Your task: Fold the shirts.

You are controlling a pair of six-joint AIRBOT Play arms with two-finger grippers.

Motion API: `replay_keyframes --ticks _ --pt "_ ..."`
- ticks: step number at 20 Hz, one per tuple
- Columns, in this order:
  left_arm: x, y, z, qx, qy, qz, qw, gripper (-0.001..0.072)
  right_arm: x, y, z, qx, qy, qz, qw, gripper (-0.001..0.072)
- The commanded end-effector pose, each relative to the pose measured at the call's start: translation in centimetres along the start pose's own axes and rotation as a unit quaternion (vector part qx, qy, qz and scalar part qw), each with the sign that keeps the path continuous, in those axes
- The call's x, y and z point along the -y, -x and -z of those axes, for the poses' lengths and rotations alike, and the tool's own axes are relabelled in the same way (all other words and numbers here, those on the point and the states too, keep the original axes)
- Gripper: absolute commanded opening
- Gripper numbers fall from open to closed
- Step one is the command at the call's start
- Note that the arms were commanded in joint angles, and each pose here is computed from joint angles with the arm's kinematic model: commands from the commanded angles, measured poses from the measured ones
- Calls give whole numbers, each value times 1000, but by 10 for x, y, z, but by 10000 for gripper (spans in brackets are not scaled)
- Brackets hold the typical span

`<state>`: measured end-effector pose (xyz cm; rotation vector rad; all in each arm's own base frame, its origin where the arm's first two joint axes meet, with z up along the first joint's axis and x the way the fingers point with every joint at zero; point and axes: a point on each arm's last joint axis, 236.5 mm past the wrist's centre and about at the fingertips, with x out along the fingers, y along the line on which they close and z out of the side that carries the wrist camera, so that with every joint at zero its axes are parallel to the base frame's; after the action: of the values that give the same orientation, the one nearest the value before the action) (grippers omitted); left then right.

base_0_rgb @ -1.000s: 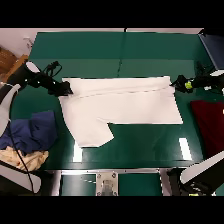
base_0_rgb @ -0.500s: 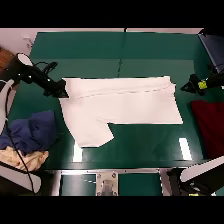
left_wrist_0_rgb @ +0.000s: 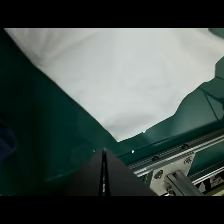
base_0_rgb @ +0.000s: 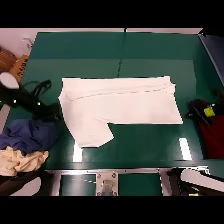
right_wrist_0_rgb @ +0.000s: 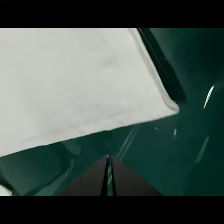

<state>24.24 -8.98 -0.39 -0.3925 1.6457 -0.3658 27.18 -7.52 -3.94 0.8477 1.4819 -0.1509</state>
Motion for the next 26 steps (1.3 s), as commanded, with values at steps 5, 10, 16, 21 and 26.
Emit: replay_keyframes --ticks 5,10,16,21,26 --pt "-18 -90 61 27 122 50 991 541 8 -46 17 65 -93 -47 992 340" --pt "-22 -108 27 127 188 92 969 539 11 -58 5 81 -117 -56 988 340" --pt "1 -120 7 163 193 126 959 538 -7 -91 0 60 -129 -72 987 340" --pt "22 -111 -2 163 141 134 967 25 -23 -94 -15 85 -114 -88 986 115" --pt "34 -61 -8 126 25 94 987 23 -17 -81 7 34 -57 -75 995 15"
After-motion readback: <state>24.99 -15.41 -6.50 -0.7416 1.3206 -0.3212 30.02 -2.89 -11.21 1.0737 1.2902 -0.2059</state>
